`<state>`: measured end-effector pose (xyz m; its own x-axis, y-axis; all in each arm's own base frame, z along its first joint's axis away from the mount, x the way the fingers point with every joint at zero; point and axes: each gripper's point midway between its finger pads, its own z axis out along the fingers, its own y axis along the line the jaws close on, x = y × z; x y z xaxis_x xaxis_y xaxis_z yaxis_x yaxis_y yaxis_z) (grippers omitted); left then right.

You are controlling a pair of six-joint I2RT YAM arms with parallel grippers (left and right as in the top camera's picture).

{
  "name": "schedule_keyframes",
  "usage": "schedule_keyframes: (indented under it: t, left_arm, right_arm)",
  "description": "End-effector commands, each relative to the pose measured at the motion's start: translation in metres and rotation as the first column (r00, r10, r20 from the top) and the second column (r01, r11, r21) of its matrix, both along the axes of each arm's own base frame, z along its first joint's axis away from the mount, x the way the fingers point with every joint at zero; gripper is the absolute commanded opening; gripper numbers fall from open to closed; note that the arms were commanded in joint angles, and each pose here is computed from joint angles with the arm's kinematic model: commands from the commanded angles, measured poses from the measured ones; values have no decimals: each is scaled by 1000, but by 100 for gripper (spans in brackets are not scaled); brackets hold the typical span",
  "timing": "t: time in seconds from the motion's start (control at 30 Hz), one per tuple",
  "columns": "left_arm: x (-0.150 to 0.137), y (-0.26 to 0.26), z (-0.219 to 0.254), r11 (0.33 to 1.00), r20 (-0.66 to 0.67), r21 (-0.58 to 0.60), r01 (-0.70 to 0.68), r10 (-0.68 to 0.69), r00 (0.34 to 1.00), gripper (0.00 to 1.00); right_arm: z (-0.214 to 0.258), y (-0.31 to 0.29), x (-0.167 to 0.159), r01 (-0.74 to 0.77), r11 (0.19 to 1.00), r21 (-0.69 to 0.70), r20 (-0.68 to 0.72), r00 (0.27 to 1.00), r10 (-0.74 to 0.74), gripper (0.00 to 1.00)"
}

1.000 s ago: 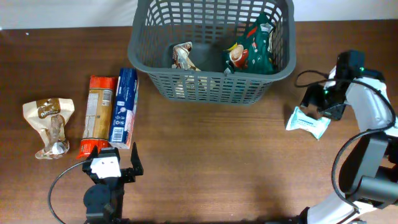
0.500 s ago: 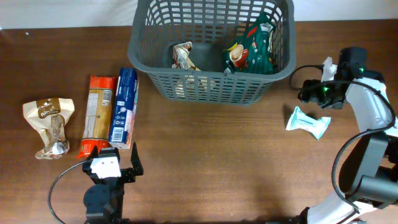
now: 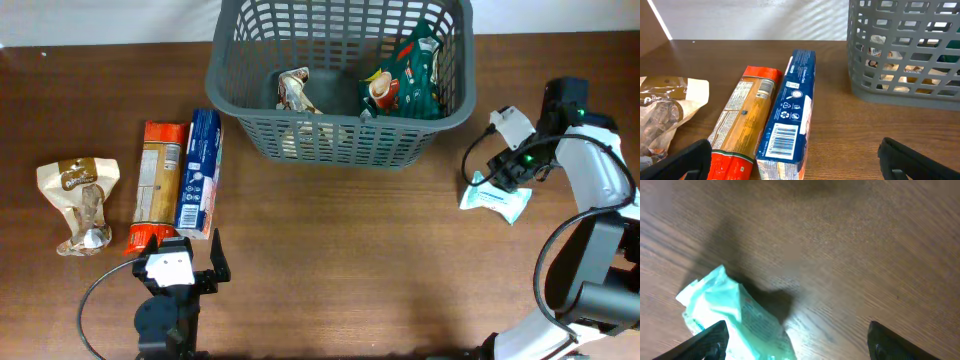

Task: Pack container
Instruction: 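Lower the right gripper onto the mint-green wipes pack and grasp, then lift the wipes pack into the basket and release it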

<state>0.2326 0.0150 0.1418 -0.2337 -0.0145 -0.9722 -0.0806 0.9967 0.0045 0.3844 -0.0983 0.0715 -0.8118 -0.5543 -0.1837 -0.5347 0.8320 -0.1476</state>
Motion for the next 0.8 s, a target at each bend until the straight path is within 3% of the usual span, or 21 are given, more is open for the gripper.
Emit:
schedule_keyframes:
  t: [0.0,0.23,0.5,0.77]
  left_arm:
    - [0,2,-1,1000,2,-7,-13,13,1000,99]
    - [0,2,-1,1000,2,-7,-13,13,1000,99]
    - [0,2,0,1000,2,-7,-13,13,1000,99]
    - [0,2,-1,1000,2,-7,-13,13,1000,99]
  right_arm:
    - [3,13,-5,-43,998,42,-10,999,44,84]
    - [5,38,-28,-58,985,165,-78,994,71,82]
    - [-10,15,-44,-81,996,37,-191,978,87,83]
    - [-48,14,-48,-98,994,43,-287,952,106,79]
